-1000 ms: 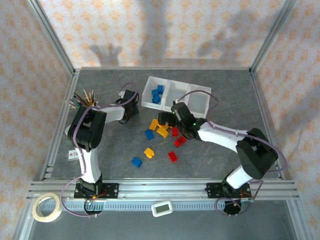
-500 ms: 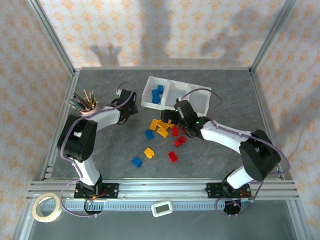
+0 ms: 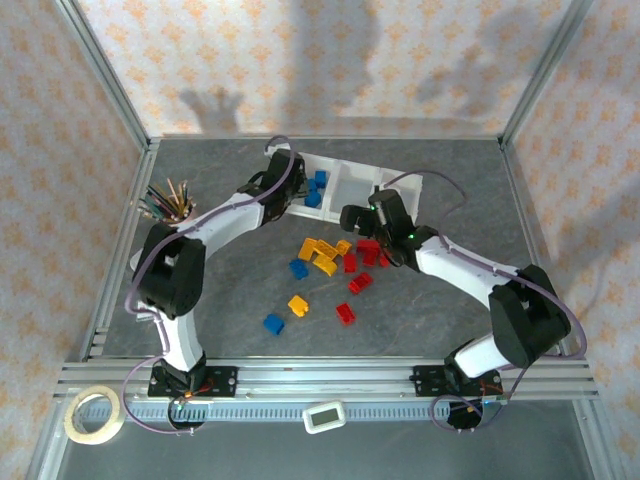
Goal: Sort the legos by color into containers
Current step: Place the lego in the container.
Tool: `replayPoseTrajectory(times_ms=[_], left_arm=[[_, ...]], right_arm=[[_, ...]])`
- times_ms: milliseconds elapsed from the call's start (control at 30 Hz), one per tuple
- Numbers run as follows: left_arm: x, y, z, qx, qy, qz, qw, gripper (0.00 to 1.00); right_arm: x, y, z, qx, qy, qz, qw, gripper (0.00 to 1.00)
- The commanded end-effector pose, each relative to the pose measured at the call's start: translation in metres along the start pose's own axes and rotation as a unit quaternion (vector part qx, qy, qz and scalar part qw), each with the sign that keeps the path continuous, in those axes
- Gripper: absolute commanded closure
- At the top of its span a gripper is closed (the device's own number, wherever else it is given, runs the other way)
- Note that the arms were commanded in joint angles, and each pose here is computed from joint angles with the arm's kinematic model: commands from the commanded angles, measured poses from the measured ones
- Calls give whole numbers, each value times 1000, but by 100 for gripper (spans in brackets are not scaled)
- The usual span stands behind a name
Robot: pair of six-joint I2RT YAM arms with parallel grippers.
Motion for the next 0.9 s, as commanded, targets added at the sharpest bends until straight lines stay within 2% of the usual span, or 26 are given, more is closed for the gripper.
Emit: replayPoseTrajectory(times_ms=[0,167,333,467,700,867], left_arm=[[1,25,0,5,27,-40,999,85],[-6,52,-3,14,46,-55,997,80],[-10,59,-5,21,52,-57,997,59],[-12,52,-12,15,58,-49,997,49],[-13,27,-22,19,58,-38,997,46],[-6,-2,-9,36,38,-17,998,44]], right_arm=[[4,-10,-16,-26,-9,4,1000,0],[4,-10,-17,-25,-14,7,1000,0],[6,-12,-19,-26,-16,3,1000,0],[8,-13,-21,-23,-20,-3,1000,0],[11,-21,-20,-15,-19,-17,1000,0],[6,-25,-6,7,-4,-37,999,0]])
Point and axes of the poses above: each hand's point on the last joint's axis, 136 mm out from that joint toward the fingers, its own y axis out along the fingers, its own x axis along the line the jaws close on, z = x × y, the point moved 7 cm from there along -y, back along the fingers, and after that the axes turned 4 degrees about y, right-handed, at the moved point
